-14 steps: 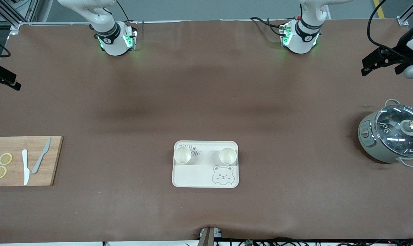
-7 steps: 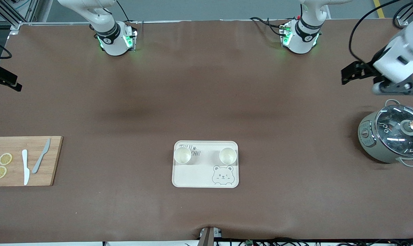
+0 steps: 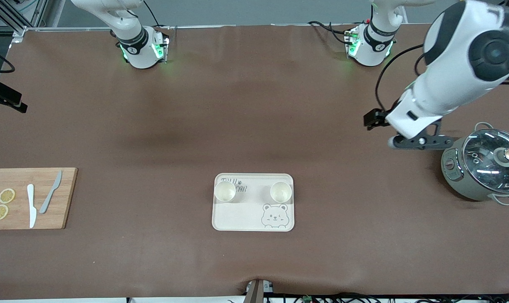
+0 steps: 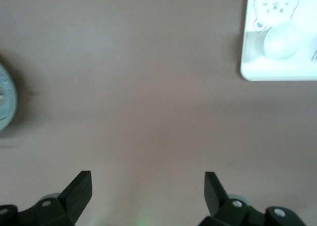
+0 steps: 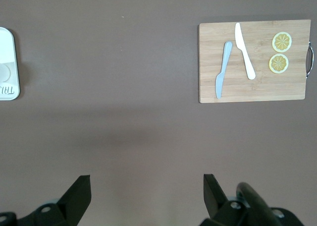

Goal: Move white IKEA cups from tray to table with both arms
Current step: 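Reach the left gripper over the white paper cup on the tray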

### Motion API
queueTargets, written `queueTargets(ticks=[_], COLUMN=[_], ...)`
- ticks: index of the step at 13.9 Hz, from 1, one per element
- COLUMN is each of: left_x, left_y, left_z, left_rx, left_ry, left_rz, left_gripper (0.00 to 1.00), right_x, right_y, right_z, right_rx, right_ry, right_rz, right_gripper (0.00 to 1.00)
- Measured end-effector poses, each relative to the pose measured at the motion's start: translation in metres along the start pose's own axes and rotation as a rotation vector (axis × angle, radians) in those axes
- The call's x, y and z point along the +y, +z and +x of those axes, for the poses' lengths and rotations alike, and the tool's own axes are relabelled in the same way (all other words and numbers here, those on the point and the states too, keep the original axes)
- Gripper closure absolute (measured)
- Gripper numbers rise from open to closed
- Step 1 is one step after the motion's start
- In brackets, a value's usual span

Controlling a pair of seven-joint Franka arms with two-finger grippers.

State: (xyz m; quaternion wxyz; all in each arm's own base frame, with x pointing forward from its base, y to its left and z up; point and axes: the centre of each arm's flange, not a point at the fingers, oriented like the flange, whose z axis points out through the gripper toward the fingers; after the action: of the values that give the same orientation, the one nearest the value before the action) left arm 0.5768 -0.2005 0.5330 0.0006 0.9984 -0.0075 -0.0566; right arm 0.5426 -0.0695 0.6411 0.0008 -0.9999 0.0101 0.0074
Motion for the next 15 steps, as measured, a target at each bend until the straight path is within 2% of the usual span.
queueTargets(ticks=[4,9,12,15], left_x=[0.055,0.103,0.122,0.141], left_y=[0.049,0.123,0.139,0.154], left_z=[0.022,0.046,0.056,0.065], left_rx=[0.038,0.017,0.018,0.065], left_ry=[-0.071,-0.143,-0.154,-0.183], left_rz=[-0.044,-0.06,-0.071,-0.111], left_gripper=[0.0,0.0,0.0,0.0], right_x=[0.0,-0.003,-0.006,-0.01], right_y=[0.001,0.008,0.024,0.04], right_z=[0.001,0.006,0.016,0.024], right_rx=[0.001,-0.012,-0.035,-0.062], right_ry=[-0.001,-0.008,-0.014,-0.02], right_rz=[0.0,-0.001,-0.001,-0.001], right_gripper=[0.0,0.0,0.0,0.0])
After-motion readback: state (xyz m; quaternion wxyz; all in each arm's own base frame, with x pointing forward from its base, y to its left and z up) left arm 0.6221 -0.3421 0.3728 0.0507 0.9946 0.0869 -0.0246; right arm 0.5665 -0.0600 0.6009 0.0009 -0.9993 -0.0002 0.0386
